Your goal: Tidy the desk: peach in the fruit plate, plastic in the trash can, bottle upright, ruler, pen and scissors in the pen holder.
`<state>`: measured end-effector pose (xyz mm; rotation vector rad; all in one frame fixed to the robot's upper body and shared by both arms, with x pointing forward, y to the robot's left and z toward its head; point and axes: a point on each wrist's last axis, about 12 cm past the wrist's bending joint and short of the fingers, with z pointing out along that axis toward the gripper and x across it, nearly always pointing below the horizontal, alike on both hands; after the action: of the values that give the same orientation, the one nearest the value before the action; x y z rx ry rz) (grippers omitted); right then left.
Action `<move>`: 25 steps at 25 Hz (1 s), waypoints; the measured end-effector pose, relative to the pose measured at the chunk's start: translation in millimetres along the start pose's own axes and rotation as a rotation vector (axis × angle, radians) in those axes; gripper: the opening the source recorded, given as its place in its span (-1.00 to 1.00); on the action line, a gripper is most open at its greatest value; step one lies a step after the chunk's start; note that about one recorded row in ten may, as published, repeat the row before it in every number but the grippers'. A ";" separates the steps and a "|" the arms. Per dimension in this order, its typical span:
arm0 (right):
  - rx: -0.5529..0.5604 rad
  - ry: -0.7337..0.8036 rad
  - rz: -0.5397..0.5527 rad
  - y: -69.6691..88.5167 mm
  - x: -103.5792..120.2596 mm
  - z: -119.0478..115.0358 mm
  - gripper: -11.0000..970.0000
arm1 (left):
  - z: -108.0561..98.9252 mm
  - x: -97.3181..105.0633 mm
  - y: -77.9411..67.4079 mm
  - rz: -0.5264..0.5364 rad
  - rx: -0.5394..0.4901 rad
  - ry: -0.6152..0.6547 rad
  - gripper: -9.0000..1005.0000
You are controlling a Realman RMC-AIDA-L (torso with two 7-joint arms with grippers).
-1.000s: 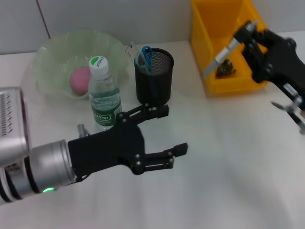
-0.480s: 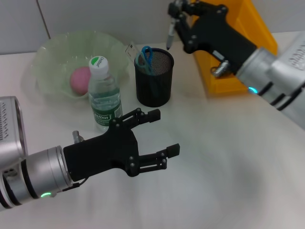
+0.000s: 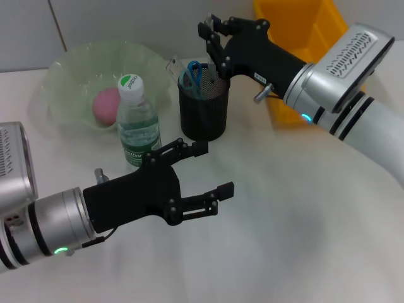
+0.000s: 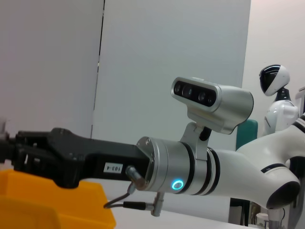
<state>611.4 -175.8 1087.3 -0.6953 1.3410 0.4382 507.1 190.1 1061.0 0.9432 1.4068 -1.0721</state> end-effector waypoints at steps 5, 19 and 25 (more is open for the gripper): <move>0.009 0.039 0.004 0.6 4.9 0.5 -0.65 | 0.5 0.0 1.5 0.003 -0.002 0.002 0.74; 0.021 -0.034 0.029 3.6 5.9 -19.6 -0.53 | -1.3 0.3 2.4 0.001 -0.015 -0.002 0.74; 0.087 -0.222 0.117 -7.3 -1.7 -67.4 -0.12 | -4.7 0.3 4.0 -0.003 -0.029 -0.003 0.74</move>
<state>566.7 -226.8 1085.3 -0.4833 1.1865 0.5318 509.6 195.8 1060.3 0.9183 1.4177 -1.0529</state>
